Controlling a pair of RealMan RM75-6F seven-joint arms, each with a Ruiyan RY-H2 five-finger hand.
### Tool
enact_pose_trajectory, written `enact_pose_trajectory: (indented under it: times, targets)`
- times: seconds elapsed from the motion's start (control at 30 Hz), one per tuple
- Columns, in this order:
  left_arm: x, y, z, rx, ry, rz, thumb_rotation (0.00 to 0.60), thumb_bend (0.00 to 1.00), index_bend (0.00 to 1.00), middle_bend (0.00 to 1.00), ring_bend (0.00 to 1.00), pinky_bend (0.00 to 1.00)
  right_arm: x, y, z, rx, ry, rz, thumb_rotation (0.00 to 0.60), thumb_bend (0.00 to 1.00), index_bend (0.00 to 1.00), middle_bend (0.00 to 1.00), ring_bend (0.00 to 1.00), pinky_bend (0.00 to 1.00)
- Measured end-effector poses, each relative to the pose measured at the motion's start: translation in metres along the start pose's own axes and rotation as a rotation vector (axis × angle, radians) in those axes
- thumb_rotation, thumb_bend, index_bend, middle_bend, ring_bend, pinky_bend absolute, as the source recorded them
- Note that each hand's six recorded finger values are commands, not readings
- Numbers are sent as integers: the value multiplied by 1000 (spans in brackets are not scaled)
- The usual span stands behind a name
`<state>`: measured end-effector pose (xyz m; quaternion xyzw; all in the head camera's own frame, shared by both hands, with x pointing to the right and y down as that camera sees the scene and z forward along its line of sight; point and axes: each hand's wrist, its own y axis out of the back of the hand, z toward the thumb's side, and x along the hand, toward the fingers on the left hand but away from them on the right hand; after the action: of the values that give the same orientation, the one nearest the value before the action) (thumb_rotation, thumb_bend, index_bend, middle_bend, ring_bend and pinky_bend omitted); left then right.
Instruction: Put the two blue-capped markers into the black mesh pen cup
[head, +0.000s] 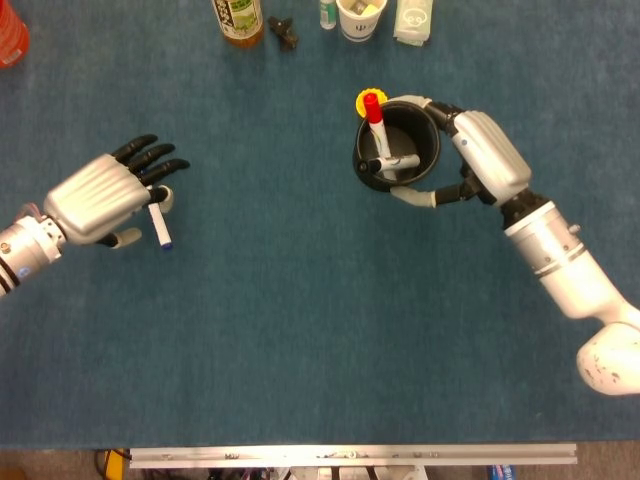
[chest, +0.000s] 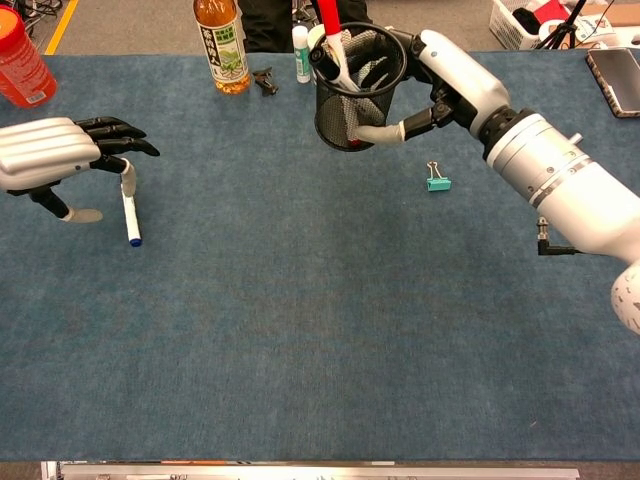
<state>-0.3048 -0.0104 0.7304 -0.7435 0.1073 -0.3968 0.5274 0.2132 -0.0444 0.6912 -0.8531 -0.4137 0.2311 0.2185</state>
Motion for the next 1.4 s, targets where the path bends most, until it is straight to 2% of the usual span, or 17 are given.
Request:
enact_pose_trajectory:
  times: [0.43, 0.7, 1.4]
  targets:
    - [19, -19, 5, 95, -50, -6, 600, 246, 438, 115, 0, 48, 1, 1, -4, 4, -15, -2, 600, 454, 422, 415, 335, 306]
    - [22, -31, 6, 167, -86, -34, 600, 246, 440, 115, 0, 48, 1, 2, -8, 12, -27, -6, 600, 454, 422, 415, 335, 306]
    - [26, -45, 7, 199, -113, -54, 600, 246, 463, 115, 0, 48, 1, 3, -12, 13, -39, -14, 600, 454, 422, 415, 336, 306]
